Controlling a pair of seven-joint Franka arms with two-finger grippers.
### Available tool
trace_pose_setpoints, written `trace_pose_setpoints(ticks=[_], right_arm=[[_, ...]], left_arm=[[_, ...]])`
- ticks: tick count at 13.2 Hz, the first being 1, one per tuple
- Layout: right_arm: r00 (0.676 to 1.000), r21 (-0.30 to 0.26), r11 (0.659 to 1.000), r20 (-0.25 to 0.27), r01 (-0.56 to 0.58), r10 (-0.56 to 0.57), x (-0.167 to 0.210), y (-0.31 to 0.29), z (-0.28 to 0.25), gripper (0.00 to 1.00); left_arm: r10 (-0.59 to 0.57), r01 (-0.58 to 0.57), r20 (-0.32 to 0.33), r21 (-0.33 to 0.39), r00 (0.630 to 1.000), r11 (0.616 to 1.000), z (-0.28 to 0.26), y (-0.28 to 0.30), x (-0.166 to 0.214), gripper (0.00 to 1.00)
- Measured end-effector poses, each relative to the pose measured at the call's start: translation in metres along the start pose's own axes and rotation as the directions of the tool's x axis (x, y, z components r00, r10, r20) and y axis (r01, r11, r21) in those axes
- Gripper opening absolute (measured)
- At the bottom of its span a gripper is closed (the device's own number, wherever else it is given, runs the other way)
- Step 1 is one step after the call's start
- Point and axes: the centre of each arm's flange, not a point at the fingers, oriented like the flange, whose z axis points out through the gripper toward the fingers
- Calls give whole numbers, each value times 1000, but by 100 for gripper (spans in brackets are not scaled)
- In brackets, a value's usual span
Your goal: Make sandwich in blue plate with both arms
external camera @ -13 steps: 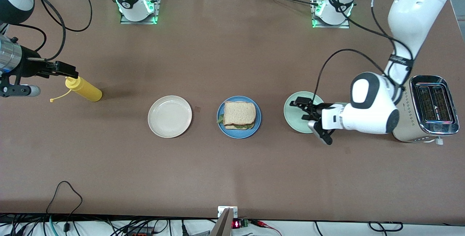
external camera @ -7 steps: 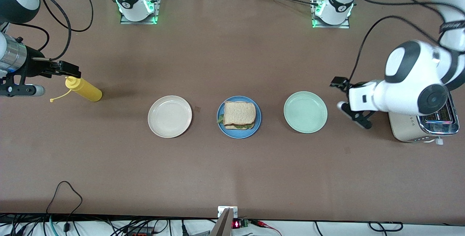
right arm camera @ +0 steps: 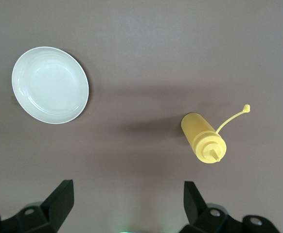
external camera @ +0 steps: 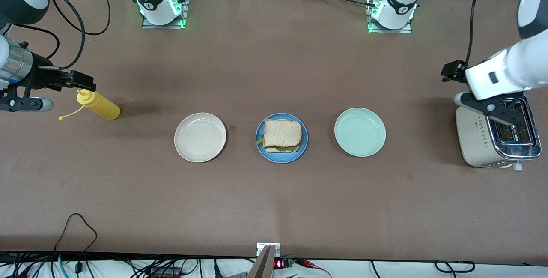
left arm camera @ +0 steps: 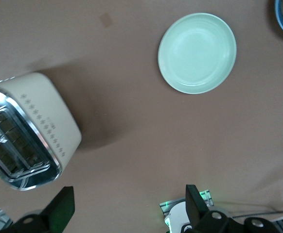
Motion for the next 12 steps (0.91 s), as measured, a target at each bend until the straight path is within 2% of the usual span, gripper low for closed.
trace_pose_setpoints(ticks=[2,4,5,9,12], right_arm=[[1000,0,1000,-4,-1,1,1,0,0,100],[1000,0,1000,-20,-1,1,2,0,0,100],[1000,1,1000,-26,-1,1,3,0,-1,100],[999,1,1000,-39,-1,1,5,0,-1,100],[999,1,1000,-40,-2,2,5,0,-1,100]], left_arm=[[-95,99,-99,36,990,994,-23,1,-13,100],[-167,171,-199,4,966,985,-30,-4,-26,100],[-190,191,-226,-18,955,981,-26,-12,-33,100],[-240,227,-245,-78,939,971,-15,-15,-48,100],[-251,236,-246,-87,936,968,-14,-14,-49,100]])
